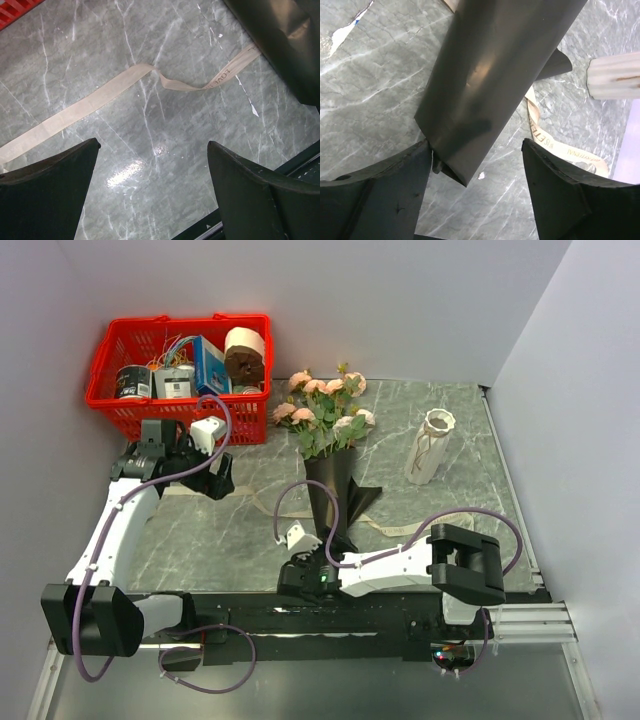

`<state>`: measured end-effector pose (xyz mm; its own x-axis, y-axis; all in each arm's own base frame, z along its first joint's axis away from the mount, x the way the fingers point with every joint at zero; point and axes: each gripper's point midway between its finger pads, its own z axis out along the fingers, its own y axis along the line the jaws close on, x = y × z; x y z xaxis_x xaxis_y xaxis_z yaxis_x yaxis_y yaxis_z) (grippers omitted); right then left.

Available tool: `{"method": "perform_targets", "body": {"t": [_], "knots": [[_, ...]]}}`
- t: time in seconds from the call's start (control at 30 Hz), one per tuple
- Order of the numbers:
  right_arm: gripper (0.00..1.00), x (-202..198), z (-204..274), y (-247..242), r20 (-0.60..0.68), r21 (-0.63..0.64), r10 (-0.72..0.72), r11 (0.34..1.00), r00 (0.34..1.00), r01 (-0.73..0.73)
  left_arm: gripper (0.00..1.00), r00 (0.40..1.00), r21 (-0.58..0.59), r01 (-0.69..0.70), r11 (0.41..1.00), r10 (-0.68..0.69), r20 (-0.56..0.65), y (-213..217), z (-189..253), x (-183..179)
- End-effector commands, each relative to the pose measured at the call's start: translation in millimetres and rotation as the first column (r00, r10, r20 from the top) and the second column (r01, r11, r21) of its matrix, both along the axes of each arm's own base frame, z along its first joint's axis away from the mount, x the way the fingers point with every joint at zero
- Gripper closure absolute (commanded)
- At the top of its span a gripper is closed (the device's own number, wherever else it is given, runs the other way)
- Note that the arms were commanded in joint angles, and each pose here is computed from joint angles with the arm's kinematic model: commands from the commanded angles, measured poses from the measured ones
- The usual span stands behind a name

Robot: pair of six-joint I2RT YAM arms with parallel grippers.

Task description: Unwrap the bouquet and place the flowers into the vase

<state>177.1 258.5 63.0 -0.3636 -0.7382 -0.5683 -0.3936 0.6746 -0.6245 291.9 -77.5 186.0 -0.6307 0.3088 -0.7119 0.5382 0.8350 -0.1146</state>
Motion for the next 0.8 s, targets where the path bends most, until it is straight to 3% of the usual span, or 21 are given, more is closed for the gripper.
{"method": "perform_targets", "body": {"t": [0.0,0.17,0.33,0.43,0.53,0.63,0.77], "knots": [[0.24,11,19,8,0.078,0.088,-0.064,0.994,0.995,0.058,0.04,0.999,0.003,-0.018,1.0,0.018,0.038,2,7,3],[0.29,16,59,2,0.146,0.228,-0.142,0.968,0.979,0.106,0.04,0.999,-0.004,-0.016,1.0,0.016,0.044,1,10,4],[0.3,14,112,-12,0.136,0.544,-0.212,0.832,0.968,0.107,0.04,0.999,-0.008,-0.007,1.0,0.007,0.046,0,12,7],[0.3,9,122,-26,0.104,0.629,-0.223,0.77,0.969,0.11,0.04,0.999,-0.008,-0.007,1.0,0.007,0.047,0,13,8],[0.28,4,117,-35,0.066,0.657,-0.234,0.742,0.97,0.134,0.04,0.999,-0.011,-0.003,1.0,0.003,0.051,-1,12,8],[0.16,-1,101,-41,0.034,0.609,-0.227,0.777,0.973,0.16,0.04,0.999,-0.01,-0.003,1.0,0.003,0.042,-1,9,8],[0.11,-10,86,-23,0.021,0.536,-0.115,0.84,0.993,0.086,0.04,0.999,-0.012,0.001,1.0,-0.001,0.032,-2,7,8]]}}
